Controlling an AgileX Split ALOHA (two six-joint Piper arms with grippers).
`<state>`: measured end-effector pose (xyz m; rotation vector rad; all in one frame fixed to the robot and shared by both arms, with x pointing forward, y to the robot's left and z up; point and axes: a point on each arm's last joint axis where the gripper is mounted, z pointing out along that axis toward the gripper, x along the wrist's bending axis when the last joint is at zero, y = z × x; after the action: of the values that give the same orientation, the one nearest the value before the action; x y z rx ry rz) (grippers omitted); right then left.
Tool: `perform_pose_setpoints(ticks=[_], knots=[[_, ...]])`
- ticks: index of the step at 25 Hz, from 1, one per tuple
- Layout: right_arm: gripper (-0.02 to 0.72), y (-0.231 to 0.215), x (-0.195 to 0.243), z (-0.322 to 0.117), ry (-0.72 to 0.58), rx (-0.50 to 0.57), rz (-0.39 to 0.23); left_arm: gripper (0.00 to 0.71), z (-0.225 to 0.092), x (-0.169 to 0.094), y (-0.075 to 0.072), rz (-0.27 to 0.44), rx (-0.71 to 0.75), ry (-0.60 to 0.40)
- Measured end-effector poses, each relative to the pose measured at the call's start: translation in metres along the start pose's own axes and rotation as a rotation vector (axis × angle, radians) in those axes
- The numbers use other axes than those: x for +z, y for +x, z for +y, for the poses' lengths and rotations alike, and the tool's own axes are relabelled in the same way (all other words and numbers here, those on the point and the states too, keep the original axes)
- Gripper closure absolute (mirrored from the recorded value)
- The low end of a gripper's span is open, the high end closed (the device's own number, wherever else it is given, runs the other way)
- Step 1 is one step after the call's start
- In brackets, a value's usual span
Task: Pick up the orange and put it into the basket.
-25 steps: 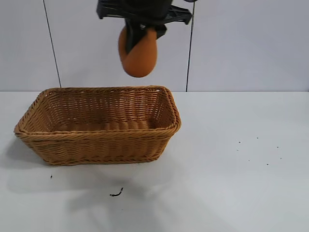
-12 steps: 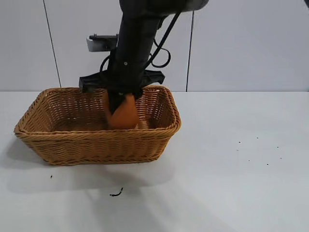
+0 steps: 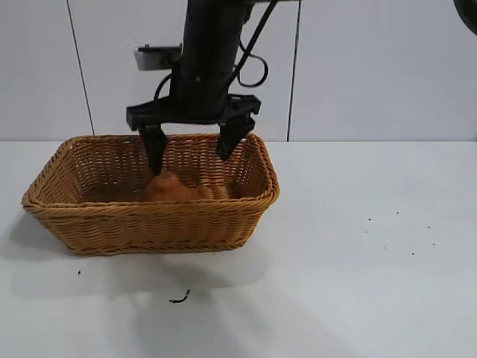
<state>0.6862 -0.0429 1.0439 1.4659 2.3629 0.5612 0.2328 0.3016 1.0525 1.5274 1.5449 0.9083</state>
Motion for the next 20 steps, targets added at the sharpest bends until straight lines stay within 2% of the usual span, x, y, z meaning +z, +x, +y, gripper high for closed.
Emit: perform_pose_setpoints(ticks=[11, 15, 20], knots=[[0.010, -0.183, -0.004, -0.022, 0.025, 0.311, -0.185, 0.044, 0.000, 0.000, 0.000, 0.000, 0.000, 0.000], [0.010, -0.236, -0.010, -0.040, 0.027, 0.422, -0.211, 0.044, 0.000, 0.000, 0.000, 0.000, 0.000, 0.000], [0.010, -0.264, -0.015, -0.052, 0.025, 0.493, -0.203, 0.044, 0.000, 0.000, 0.000, 0.000, 0.000, 0.000]])
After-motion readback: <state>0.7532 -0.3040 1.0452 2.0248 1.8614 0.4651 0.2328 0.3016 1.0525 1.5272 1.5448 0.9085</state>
